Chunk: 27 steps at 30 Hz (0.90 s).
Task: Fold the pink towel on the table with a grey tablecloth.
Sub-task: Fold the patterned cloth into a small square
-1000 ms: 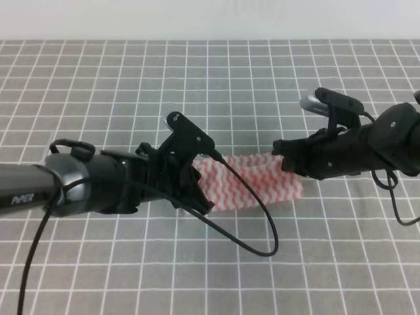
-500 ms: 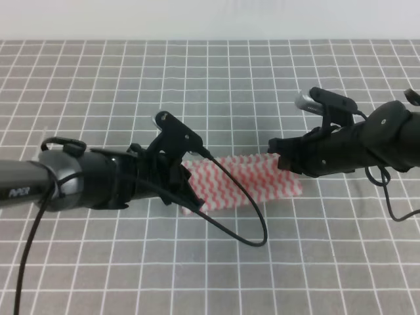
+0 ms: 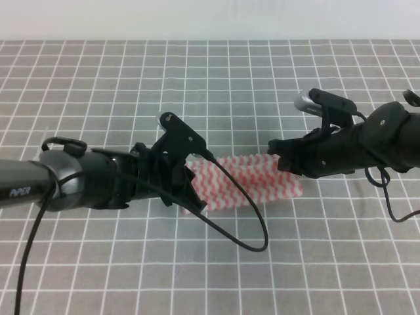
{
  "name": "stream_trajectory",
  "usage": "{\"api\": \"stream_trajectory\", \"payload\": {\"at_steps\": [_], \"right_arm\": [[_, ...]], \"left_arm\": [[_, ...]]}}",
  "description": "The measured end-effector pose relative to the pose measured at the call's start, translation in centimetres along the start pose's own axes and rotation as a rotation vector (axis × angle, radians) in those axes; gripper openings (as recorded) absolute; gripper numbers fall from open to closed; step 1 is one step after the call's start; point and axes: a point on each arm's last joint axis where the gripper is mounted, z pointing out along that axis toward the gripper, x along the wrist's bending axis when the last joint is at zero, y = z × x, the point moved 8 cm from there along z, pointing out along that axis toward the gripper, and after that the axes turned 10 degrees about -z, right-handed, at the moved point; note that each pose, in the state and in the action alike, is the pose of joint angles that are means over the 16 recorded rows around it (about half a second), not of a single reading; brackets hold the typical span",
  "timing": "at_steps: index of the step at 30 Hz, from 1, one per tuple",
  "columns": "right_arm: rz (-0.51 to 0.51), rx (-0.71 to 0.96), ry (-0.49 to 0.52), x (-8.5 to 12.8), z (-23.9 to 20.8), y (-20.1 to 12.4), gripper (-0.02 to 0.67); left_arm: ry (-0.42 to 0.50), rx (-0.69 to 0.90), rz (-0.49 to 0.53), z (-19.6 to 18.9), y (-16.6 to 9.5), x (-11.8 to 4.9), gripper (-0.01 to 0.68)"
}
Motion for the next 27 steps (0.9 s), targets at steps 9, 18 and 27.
{"api": "stream_trajectory", "payload": {"at_steps": [9, 18, 27], "right_arm": [[0.001, 0.002, 0.0, 0.0, 0.1, -0.1, -0.014], [0.002, 0.002, 0.0, 0.0, 0.1, -0.1, -0.014], [0.002, 0.0, 0.0, 0.0, 0.0, 0.0, -0.014]], "left_arm": [[0.023, -0.022, 0.026, -0.1, 1.1, 0.5, 0.21], [0.153, -0.057, 0.026, -0.7, 3.5, 2.9, 0.355], [0.203, -0.131, -0.042, -2.3, 6.4, 3.9, 0.269]]}}
